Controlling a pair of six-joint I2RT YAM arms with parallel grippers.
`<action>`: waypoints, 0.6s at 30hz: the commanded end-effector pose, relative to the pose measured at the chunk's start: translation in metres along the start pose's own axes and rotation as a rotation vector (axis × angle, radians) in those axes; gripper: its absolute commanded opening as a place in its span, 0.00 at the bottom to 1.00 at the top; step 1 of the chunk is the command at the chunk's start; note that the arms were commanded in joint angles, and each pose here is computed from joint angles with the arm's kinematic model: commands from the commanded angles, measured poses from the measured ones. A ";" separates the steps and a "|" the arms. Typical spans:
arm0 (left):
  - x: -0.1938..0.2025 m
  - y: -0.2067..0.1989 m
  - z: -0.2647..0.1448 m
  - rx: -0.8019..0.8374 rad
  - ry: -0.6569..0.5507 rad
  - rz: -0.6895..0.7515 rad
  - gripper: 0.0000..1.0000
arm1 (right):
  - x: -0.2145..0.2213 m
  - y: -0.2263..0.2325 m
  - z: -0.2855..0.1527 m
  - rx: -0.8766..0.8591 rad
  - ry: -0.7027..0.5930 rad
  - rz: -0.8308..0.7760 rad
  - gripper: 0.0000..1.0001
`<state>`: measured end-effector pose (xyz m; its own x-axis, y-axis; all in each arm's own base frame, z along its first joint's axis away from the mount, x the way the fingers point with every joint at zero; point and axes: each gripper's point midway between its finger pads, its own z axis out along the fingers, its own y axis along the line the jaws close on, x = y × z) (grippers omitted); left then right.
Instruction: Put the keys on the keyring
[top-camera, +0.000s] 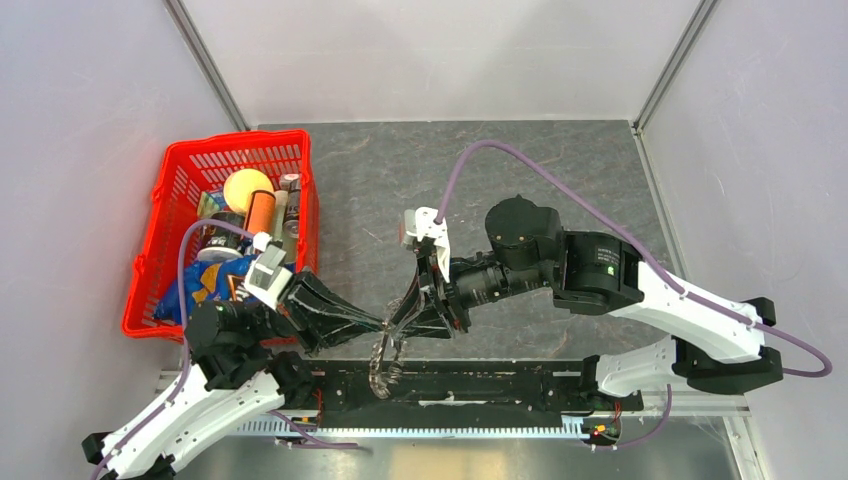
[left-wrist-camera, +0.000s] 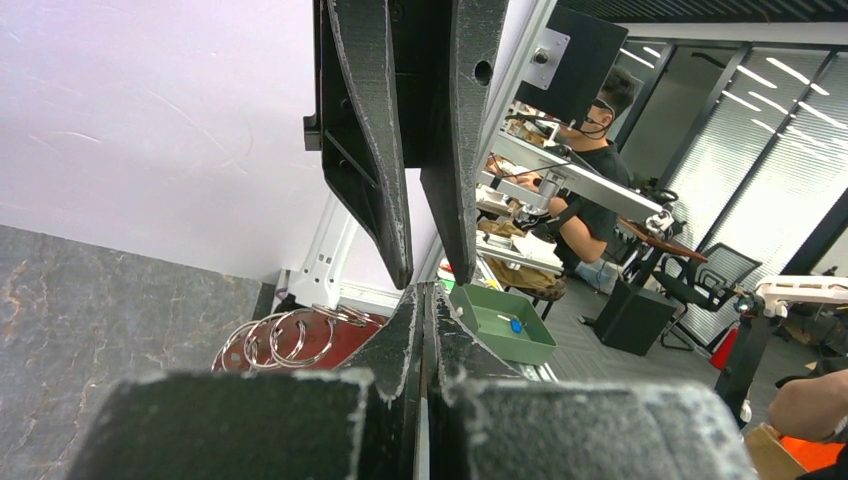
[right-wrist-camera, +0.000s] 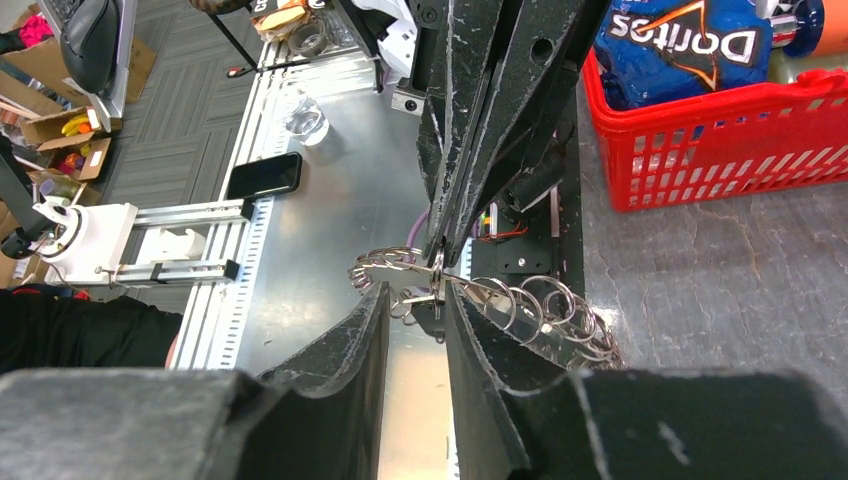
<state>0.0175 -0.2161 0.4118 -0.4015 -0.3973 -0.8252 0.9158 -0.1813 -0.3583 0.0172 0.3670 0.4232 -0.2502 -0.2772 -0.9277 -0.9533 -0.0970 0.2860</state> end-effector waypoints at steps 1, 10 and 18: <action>-0.020 -0.012 0.000 0.032 -0.091 0.020 0.02 | -0.013 0.002 -0.002 -0.004 -0.058 -0.033 0.32; -0.024 -0.010 -0.001 0.022 -0.125 0.018 0.02 | -0.012 0.001 0.005 -0.012 -0.055 -0.022 0.27; -0.027 -0.009 -0.001 0.024 -0.147 0.015 0.02 | -0.011 -0.003 0.012 -0.004 -0.056 -0.007 0.22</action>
<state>0.0205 -0.2115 0.4185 -0.3970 -0.4577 -0.7955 0.9176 -0.1803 -0.3543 0.0185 0.3730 0.4249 -0.2494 -0.2539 -0.9345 -0.9537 -0.1030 0.2826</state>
